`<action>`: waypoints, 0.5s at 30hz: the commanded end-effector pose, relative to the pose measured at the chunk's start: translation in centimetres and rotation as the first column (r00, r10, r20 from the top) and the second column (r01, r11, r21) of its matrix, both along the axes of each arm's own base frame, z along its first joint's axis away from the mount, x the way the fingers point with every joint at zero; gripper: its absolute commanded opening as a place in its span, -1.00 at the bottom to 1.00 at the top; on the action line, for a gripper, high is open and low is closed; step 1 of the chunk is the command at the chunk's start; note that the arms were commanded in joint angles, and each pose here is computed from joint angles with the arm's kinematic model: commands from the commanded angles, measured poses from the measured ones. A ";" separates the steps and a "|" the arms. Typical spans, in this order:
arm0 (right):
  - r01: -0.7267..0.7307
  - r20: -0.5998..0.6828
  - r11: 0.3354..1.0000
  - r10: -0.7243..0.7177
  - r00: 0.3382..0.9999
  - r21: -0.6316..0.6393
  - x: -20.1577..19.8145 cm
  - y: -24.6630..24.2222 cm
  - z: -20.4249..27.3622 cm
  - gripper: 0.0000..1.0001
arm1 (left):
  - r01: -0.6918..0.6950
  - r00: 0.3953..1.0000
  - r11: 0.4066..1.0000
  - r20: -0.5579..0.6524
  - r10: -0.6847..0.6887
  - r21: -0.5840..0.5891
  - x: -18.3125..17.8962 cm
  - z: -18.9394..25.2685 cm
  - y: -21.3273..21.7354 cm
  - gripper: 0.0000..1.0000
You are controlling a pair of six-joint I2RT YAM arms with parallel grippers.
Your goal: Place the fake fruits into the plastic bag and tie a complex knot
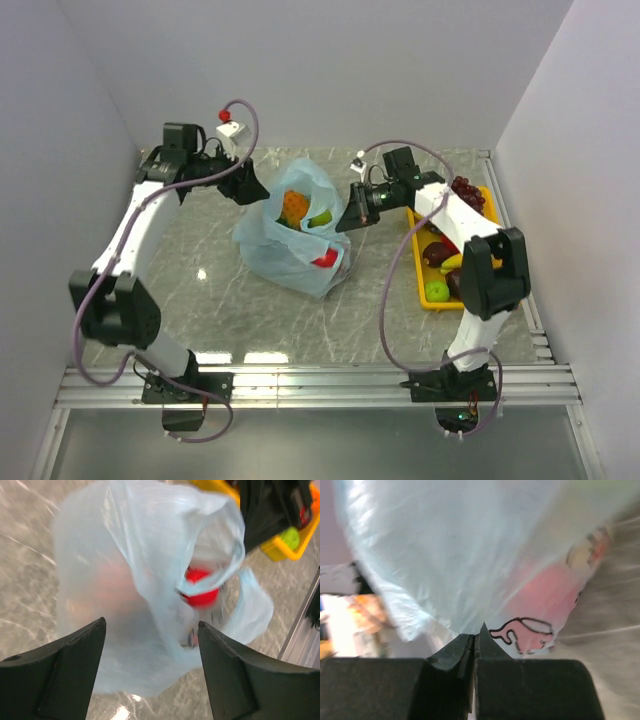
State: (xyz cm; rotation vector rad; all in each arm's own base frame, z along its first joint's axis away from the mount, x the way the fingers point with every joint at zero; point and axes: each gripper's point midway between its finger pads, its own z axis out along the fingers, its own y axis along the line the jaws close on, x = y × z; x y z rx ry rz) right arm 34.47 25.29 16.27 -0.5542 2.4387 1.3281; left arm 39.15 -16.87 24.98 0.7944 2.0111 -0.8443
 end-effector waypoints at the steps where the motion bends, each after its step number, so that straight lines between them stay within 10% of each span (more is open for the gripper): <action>1: -0.065 0.032 0.980 0.060 0.998 0.186 -3.8 3.7 6.1 -1.00 | 0.026 0.989 0.996 0.148 -0.014 -0.083 -2.6 6.0 -0.7 0.64; 15: -0.022 -0.092 0.985 0.038 0.995 0.170 -6.3 5.8 4.5 -1.00 | 0.398 0.834 0.868 0.276 -0.477 0.298 -16.2 -0.6 -3.1 0.79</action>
